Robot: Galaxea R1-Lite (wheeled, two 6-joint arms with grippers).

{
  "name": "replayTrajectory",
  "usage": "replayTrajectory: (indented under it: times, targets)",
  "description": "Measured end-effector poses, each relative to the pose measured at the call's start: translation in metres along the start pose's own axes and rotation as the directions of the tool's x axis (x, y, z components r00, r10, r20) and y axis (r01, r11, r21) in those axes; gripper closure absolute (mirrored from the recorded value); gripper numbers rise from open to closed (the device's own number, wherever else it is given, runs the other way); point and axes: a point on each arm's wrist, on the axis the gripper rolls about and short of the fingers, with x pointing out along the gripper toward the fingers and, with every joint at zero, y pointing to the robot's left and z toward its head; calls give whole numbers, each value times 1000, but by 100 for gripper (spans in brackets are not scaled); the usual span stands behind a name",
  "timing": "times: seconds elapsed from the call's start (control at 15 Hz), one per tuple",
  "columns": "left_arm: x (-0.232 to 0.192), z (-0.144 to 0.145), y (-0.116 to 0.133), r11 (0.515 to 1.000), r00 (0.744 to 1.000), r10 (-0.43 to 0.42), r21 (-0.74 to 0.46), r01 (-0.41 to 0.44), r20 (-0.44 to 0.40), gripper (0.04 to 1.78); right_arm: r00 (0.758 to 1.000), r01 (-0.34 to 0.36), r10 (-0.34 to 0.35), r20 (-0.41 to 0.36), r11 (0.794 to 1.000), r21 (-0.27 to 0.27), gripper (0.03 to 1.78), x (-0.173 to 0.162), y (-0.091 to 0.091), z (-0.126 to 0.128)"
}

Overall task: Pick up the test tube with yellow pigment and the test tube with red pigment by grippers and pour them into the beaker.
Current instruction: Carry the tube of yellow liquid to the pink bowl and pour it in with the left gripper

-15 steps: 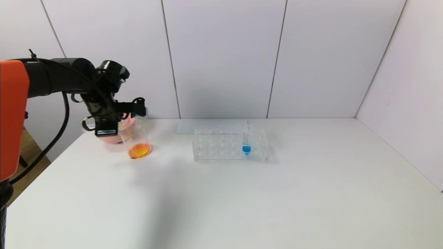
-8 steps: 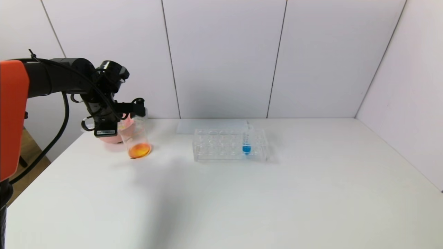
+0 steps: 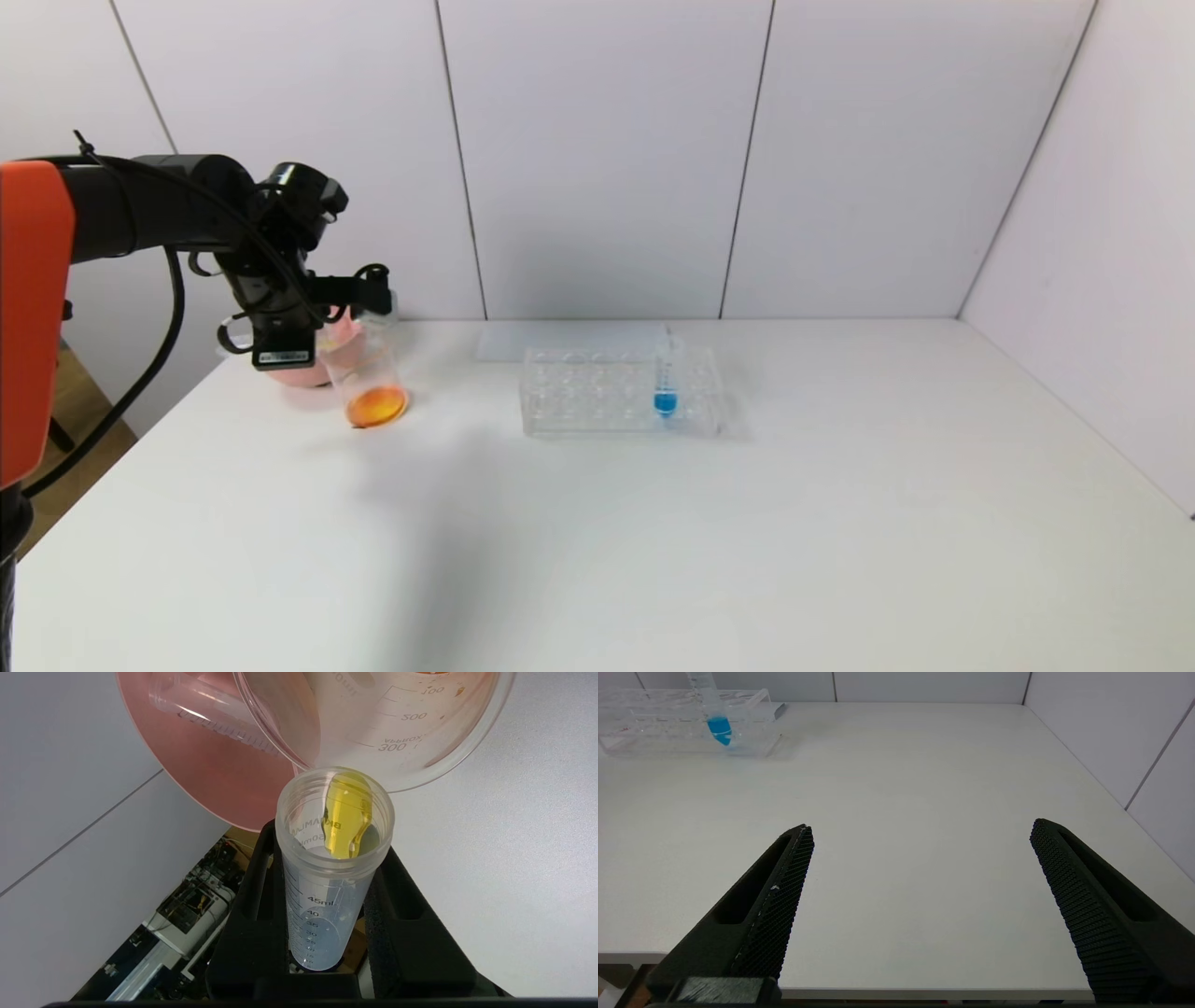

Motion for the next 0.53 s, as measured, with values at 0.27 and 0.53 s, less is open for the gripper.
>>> replayTrajectory:
  times: [0.27,0.53]
  targets:
    - [-3,-1,1,1000,1000,5,-2,-5,2,135,1000,0,0,0,1000,0,11,0,0,0]
    - [-5,-2,-1,1000,1000,-6,4,6,-3,135,1000,0,0,0,1000,0,11,0,0,0]
